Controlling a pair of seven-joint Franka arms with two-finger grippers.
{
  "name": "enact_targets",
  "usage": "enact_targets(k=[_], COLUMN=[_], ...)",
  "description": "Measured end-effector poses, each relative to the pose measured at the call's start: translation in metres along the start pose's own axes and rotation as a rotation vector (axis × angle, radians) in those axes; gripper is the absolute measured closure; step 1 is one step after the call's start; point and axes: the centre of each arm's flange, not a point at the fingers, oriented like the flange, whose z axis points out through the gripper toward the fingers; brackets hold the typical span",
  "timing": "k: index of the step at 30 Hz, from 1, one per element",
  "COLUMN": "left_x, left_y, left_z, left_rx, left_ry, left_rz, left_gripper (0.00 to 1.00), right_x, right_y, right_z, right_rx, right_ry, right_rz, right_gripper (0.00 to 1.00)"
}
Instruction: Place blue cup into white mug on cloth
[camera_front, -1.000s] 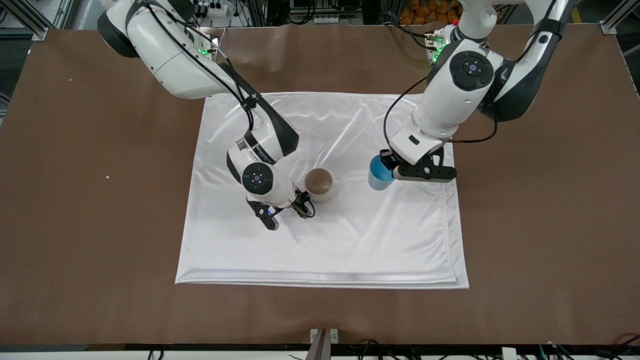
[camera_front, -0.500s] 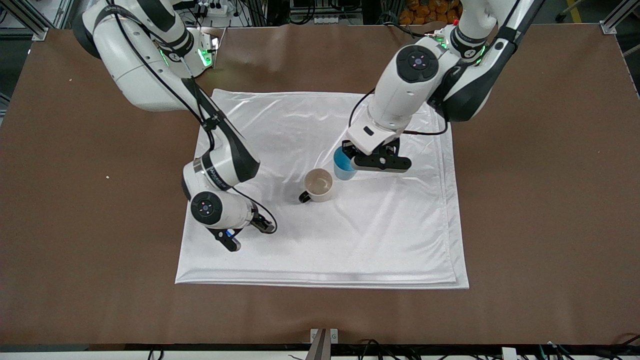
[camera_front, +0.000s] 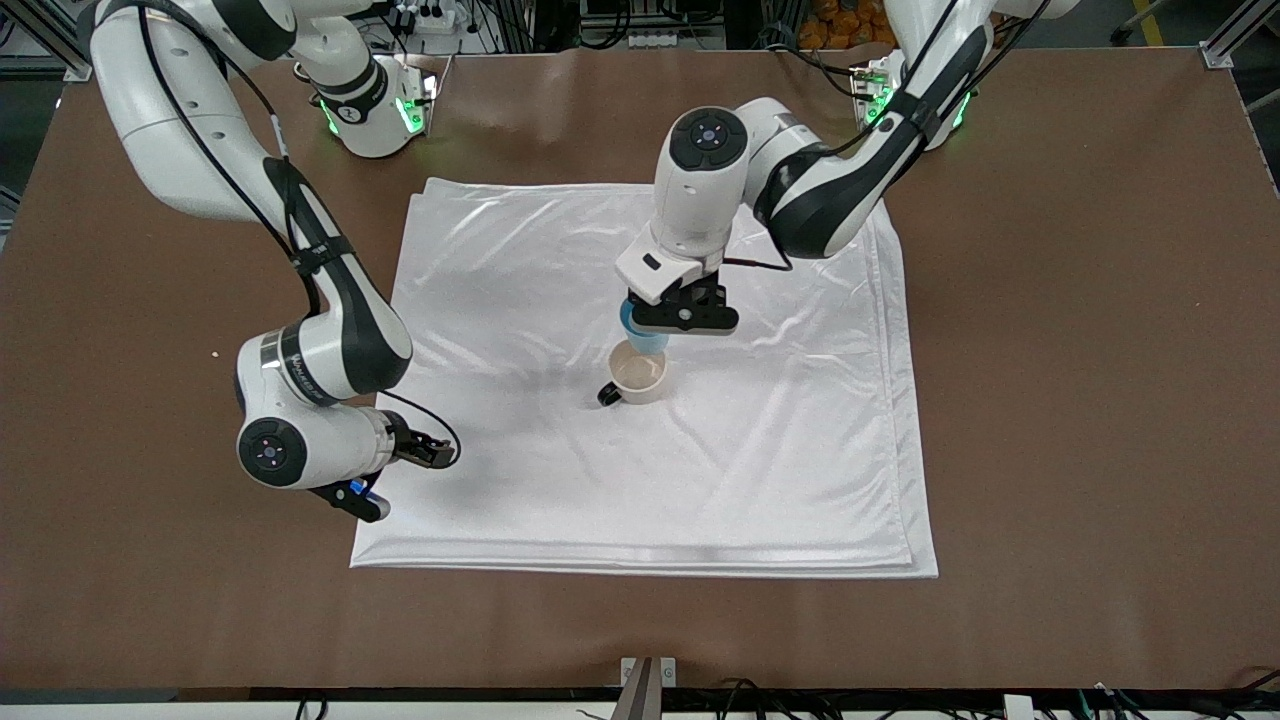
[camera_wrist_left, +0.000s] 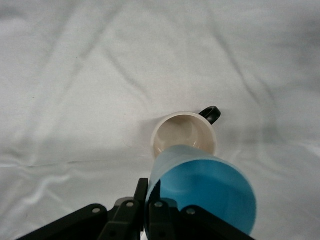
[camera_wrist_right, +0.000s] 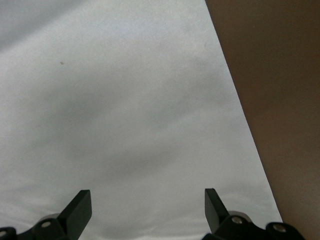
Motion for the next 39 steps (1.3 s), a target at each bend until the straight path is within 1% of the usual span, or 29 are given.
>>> enact_targets(k=[5, 8, 14, 20, 26, 39], left_x=[-0.002, -0.002, -0.002, 0.003, 0.009, 0.012], left_y=[0.012, 0.016, 0.018, 0.019, 0.020, 0.019], left_z=[0.017, 0.028, 0.047, 0.057, 0.063, 0.072], left_rx=[0.014, 0.027, 0.061, 0.056, 0.050, 0.053], left_ry=[-0.002, -0.002, 0.005, 0.009, 0.006, -0.002], left_rz=[0.018, 0.023, 0.028, 0.023, 0.016, 0.013], left_gripper=[0.96, 0.96, 0.96, 0.96, 0.96, 0.95], right_x=[-0.006, -0.004, -0.001, -0.022, -0.041, -0.064], right_y=[0.003, 0.013, 0.043, 0.054, 0.060, 0.077], right_z=[0.001, 0.000, 0.001, 0.008, 0.005, -0.021], right_rx=[-0.018, -0.011, 0.033, 0.059, 0.056, 0.045], right_ry=[0.006, 0.021, 0.088, 0.149, 0.168, 0.206], right_rz=[-0.043, -0.090, -0.142, -0.165, -0.177, -0.197], right_gripper=[0.00, 0.00, 0.00, 0.00, 0.00, 0.00])
